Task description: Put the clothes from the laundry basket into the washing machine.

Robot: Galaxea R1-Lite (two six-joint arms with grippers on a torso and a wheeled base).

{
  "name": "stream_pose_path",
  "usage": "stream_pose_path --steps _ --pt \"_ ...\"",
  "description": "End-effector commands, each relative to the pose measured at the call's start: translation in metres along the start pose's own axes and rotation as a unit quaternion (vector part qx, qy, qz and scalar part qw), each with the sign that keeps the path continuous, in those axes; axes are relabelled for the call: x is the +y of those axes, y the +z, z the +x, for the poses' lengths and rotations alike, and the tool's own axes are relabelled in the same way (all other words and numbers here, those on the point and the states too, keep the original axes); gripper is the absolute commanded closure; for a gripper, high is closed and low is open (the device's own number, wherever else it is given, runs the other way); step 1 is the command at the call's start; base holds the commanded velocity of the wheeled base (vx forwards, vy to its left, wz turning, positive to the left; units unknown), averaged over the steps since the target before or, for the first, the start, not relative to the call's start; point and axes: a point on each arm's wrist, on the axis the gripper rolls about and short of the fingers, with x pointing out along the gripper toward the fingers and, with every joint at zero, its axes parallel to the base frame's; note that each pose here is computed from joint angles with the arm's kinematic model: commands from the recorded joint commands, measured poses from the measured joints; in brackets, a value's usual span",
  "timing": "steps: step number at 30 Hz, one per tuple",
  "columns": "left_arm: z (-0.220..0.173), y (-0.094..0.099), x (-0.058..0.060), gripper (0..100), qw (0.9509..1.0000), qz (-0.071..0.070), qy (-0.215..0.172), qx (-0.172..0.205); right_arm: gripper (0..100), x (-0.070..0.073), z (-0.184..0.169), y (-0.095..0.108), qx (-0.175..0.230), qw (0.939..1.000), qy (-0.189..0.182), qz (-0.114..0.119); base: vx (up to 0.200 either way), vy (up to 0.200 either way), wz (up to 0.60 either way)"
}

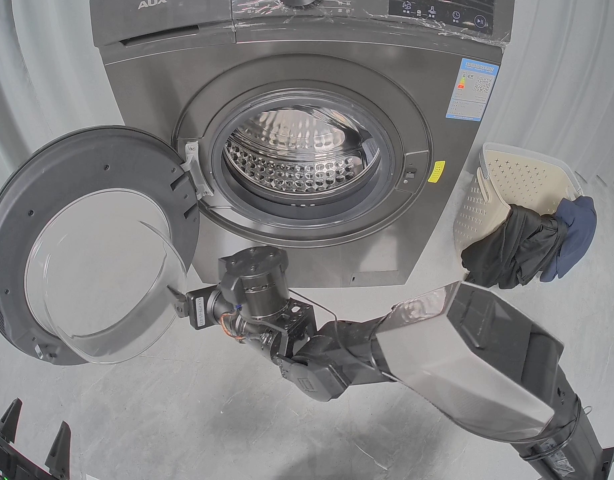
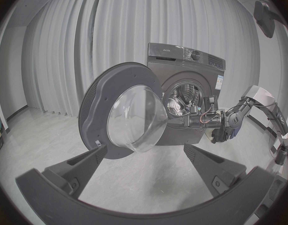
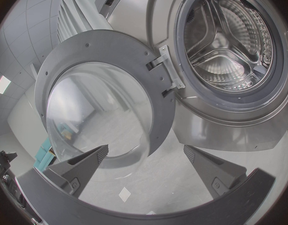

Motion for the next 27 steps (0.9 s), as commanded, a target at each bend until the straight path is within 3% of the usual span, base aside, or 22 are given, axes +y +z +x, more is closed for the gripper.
stream_pose_path --steps 1,6,7,9,12,16,18,20,21,22,24,27 --pt "0.000 -0.005 0.000 0 1.0000 0.000 0.000 0.001 0 -0.016 -0.072 0.079 -0.021 0.9993 -0.029 0.005 0.000 0.000 0.00" --pt "0.000 -0.005 0.000 0 1.0000 0.000 0.000 0.001 0 -0.041 -0.171 0.115 -0.019 0.9981 -0.058 0.008 0.000 0.000 0.00" --pt "0.000 -0.005 0.000 0 1.0000 0.000 0.000 0.001 0 -0.041 -0.171 0.115 -0.019 0.9981 -0.058 0.008 0.000 0.000 0.00" --pt "0.000 -0.005 0.000 0 1.0000 0.000 0.000 0.001 0 -0.056 -0.231 0.117 -0.017 0.9963 -0.083 0.011 0.000 0.000 0.00" --pt "0.000 -0.005 0.000 0 1.0000 0.000 0.000 0.001 0 -0.069 -0.288 0.119 -0.035 0.9933 -0.109 0.010 0.000 0.000 0.00" --pt "0.000 -0.005 0.000 0 1.0000 0.000 0.000 0.001 0 -0.081 -0.337 0.118 -0.063 0.9878 -0.142 0.012 0.000 0.000 0.00" --pt "0.000 -0.005 0.000 0 1.0000 0.000 0.000 0.001 0 -0.090 -0.380 0.111 -0.090 0.9794 -0.180 0.008 0.000 0.000 0.00" --pt "0.000 -0.005 0.000 0 1.0000 0.000 0.000 0.001 0 -0.094 -0.409 0.103 -0.111 0.9711 -0.211 -0.012 0.000 0.000 0.00" --pt "0.000 -0.005 0.000 0 1.0000 0.000 0.000 0.001 0 -0.094 -0.409 0.103 -0.111 0.9711 -0.211 -0.012 0.000 0.000 0.00" --pt "0.000 -0.005 0.000 0 1.0000 0.000 0.000 0.001 0 -0.095 -0.437 0.092 -0.130 0.9601 -0.245 -0.039 0.000 0.000 0.00" --pt "0.000 -0.005 0.000 0 1.0000 0.000 0.000 0.000 0 -0.092 -0.462 0.077 -0.152 0.9491 -0.269 -0.058 0.000 0.000 0.00" --pt "0.000 -0.005 0.000 0 1.0000 0.000 0.000 0.001 0 -0.084 -0.491 0.056 -0.183 0.9396 -0.282 -0.064 0.000 0.000 0.00"
